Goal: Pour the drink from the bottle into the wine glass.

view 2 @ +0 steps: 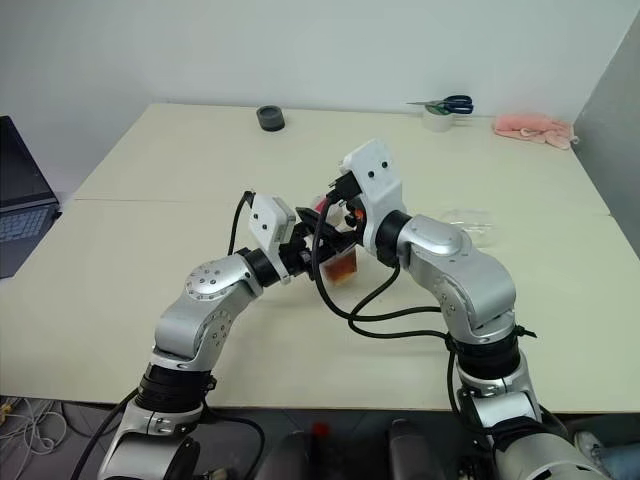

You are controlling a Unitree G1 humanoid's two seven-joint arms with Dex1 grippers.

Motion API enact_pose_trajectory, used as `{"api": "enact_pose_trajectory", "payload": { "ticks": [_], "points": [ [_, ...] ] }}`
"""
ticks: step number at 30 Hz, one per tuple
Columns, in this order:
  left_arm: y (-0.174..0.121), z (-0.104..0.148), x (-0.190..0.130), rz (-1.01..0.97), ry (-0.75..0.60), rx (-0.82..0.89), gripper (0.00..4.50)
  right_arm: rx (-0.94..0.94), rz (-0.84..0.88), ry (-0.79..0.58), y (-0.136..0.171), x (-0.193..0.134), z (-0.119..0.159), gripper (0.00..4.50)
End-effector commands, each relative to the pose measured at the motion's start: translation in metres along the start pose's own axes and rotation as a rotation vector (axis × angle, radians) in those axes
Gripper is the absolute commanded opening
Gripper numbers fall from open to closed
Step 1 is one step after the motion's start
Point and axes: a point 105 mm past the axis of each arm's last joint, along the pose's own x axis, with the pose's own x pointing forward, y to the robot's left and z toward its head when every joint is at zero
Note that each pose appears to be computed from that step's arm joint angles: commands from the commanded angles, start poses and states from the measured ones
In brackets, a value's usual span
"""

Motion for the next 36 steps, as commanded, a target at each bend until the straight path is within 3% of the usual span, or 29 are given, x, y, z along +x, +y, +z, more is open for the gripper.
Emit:
{"api": "enact_pose_trajectory", "payload": {
  "ticks": [1,4,9,14,18,25,33,36],
  "points": [
    [0.0,0.013,0.001,0.0,-0.054,0.033,1.87,-0.013,0.002,-0.039,0.003,-0.003,0.01,2.82],
    [0.001,0.013,0.0,0.003,-0.053,0.036,1.87,-0.021,0.015,-0.028,0.003,-0.004,0.009,1.84],
    [0.001,0.013,0.0,0.009,-0.052,0.037,1.87,-0.056,0.155,-0.062,-0.006,-0.001,0.016,1.84],
    [-0.002,0.014,-0.001,-0.01,-0.045,0.037,1.87,-0.129,0.666,0.009,-0.016,-0.045,0.007,1.84],
    [-0.003,0.016,-0.004,-0.018,-0.04,0.041,1.84,-0.203,0.613,0.069,-0.056,-0.038,-0.004,1.84],
    [0.0,0.016,-0.011,0.002,-0.024,0.041,1.84,-0.198,0.622,0.051,-0.062,-0.039,-0.005,1.84],
    [0.001,0.017,-0.006,-0.01,-0.025,0.042,1.82,-0.215,0.534,-0.029,-0.052,-0.04,0.014,4.5],
    [0.0,0.017,-0.003,-0.019,-0.029,0.039,1.82,-0.198,0.463,-0.044,-0.048,-0.039,0.019,4.5]
  ]
}}
